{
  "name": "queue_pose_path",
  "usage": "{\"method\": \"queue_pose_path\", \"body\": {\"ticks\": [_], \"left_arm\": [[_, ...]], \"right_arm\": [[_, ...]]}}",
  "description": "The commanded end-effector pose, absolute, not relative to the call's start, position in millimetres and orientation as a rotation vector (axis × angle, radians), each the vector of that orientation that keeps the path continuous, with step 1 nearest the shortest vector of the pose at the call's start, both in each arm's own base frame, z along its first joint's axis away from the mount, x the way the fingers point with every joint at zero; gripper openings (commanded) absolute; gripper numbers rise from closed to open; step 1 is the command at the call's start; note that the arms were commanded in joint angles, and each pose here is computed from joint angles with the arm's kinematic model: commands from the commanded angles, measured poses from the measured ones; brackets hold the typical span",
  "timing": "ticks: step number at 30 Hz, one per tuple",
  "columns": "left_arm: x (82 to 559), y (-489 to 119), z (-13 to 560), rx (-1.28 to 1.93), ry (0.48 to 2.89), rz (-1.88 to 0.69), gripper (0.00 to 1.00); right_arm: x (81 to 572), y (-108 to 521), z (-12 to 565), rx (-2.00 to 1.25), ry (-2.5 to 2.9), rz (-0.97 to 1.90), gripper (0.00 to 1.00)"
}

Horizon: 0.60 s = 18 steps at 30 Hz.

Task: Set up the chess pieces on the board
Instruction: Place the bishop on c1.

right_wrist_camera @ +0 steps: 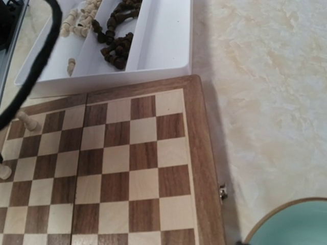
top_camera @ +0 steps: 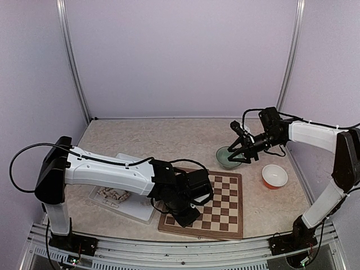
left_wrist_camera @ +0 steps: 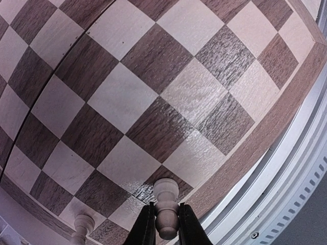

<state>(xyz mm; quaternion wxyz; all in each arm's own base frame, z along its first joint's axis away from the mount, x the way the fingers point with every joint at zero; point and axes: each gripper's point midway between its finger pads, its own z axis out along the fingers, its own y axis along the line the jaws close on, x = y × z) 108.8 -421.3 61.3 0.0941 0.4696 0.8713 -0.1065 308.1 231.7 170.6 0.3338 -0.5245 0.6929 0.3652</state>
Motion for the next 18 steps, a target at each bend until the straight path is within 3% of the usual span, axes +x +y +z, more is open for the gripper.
{"method": "queue_pose_path", "body": {"ticks": [1, 4, 11, 18], "left_arm": [[103.3, -423.0, 60.4, 1.432, 2.595, -0.315, 0.16], [103.5, -421.3, 59.7, 1.427, 2.599, -0.307, 0.18], [103.7, -422.7, 62.4, 1.419, 2.584, -0.297, 0.31], [115.3, -425.2, 81.9, 1.365, 2.514, -0.260, 0.35]], "right_arm": [[302.8, 233.7, 164.3, -1.382, 1.826, 0.983, 0.59], [302.7, 233.6, 163.8, -1.384, 1.826, 0.982, 0.59], [302.3, 233.6, 162.7, -1.385, 1.829, 0.987, 0.59], [302.3, 233.7, 162.3, -1.385, 1.831, 0.989, 0.59]]}}
